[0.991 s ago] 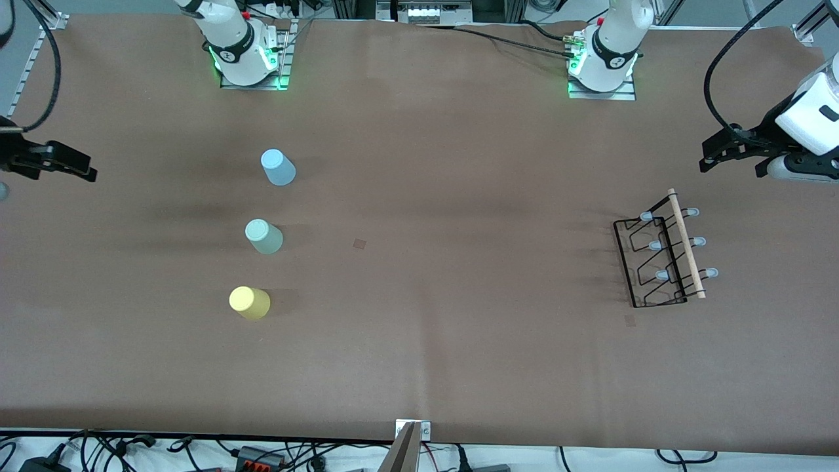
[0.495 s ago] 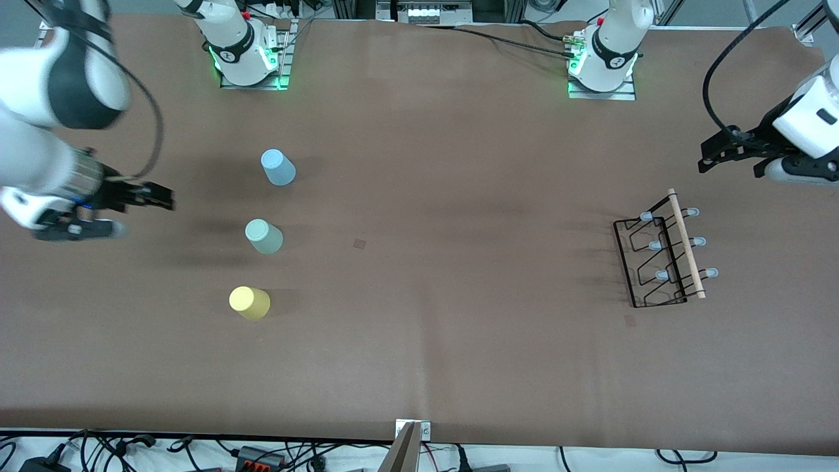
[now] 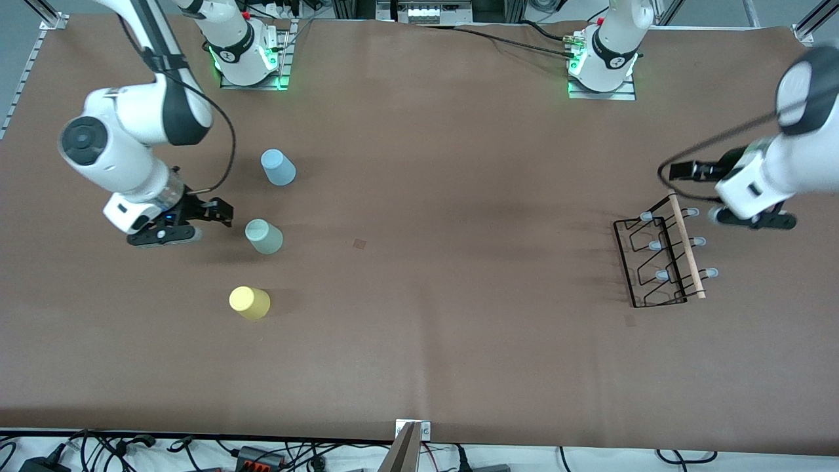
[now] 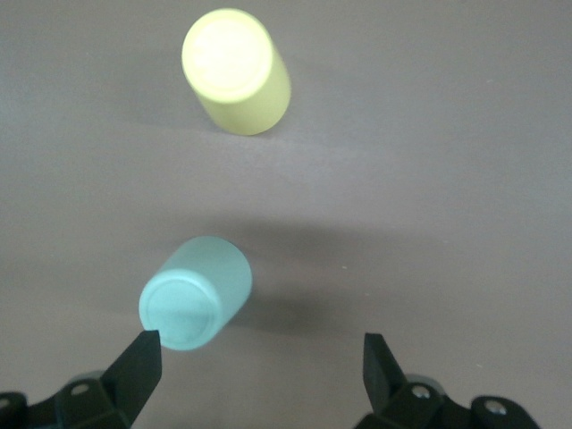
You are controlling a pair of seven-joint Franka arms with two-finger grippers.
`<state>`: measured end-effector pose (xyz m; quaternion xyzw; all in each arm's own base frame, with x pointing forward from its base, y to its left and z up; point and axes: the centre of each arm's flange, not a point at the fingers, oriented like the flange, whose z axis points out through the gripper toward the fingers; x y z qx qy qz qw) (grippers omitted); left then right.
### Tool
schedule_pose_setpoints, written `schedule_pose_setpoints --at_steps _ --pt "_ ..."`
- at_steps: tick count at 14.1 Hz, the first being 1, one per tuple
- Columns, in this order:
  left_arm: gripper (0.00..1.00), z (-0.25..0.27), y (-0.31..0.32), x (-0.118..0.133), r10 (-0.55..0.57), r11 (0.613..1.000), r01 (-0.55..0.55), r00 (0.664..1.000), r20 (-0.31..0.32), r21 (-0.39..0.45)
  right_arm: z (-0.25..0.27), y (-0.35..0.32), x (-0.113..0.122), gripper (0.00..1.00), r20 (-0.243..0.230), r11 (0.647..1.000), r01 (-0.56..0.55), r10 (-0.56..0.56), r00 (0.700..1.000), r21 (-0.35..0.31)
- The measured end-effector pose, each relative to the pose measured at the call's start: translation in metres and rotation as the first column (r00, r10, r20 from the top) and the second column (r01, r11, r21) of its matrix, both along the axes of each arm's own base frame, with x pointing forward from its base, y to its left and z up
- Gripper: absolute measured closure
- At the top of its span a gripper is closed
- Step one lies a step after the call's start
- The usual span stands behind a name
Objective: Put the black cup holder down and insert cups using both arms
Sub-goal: 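Grasp the teal cup with the right gripper while the left gripper grasps the handle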
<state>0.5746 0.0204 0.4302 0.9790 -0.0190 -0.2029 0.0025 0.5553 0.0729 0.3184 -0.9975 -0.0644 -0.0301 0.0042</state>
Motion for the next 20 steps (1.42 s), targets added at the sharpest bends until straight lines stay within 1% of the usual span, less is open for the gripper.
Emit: schedule_pose_setpoints --at_steps 1,3,6,7,10,13,14,15,16,17,19,20 --pt "0.0 -0.027 0.01 0.013 0.011 1.0 -0.011 1.0 0.009 0.007 -0.015 0.008 -0.007 0.0 0.014 1.0 0.008 -0.008 1.0 0.005" --pt "0.0 -0.06 0.027 0.035 0.033 0.999 -0.034 0.997 0.068 0.009 -0.039 0.022 -0.015 0.0 0.025 1.0 0.02 -0.021 0.999 0.013" --pt "0.0 -0.059 0.038 0.057 0.043 0.999 -0.047 0.973 0.227 0.012 -0.06 0.04 -0.019 0.0 0.029 1.0 0.021 -0.022 0.999 0.021" --pt "0.0 -0.058 0.038 0.059 0.043 0.999 -0.048 0.966 0.253 0.013 -0.064 0.042 -0.019 0.0 0.028 1.0 0.021 -0.022 0.999 0.022" --pt "0.0 -0.074 0.038 0.056 0.047 0.998 -0.053 0.956 0.289 0.014 -0.073 0.042 -0.02 0.0 0.034 0.999 0.022 -0.023 0.999 0.025" --pt "0.0 -0.09 0.033 0.046 0.058 0.998 -0.066 0.946 0.317 0.013 -0.09 0.043 -0.025 0.0 0.045 0.999 0.019 -0.021 0.999 0.03" --pt "0.04 -0.091 0.032 0.044 0.072 0.997 -0.08 0.945 0.318 0.014 -0.094 0.044 -0.027 0.0 0.044 0.999 0.017 -0.018 0.999 0.03" --pt "0.04 -0.091 0.031 0.043 0.081 0.996 -0.091 0.944 0.319 0.015 -0.095 0.045 -0.027 0.0 0.044 0.999 0.014 -0.015 0.999 0.03" --pt "0.12 -0.091 0.031 0.043 0.083 0.996 -0.093 0.944 0.318 0.015 -0.096 0.046 -0.027 0.0 0.045 0.999 0.012 -0.014 0.999 0.031" --pt "0.12 -0.092 0.031 0.042 0.085 0.995 -0.094 0.944 0.318 0.015 -0.096 0.047 -0.027 0.0 0.044 0.999 0.012 -0.013 0.999 0.031" --pt "0.26 -0.093 0.031 0.041 0.087 0.995 -0.097 0.945 0.314 0.016 -0.097 0.047 -0.028 0.0 0.043 0.999 0.012 -0.013 0.999 0.031" --pt "0.26 -0.095 0.031 0.04 0.088 0.995 -0.098 0.946 0.312 0.016 -0.098 0.047 -0.028 0.0 0.042 0.999 0.012 -0.013 0.999 0.03"
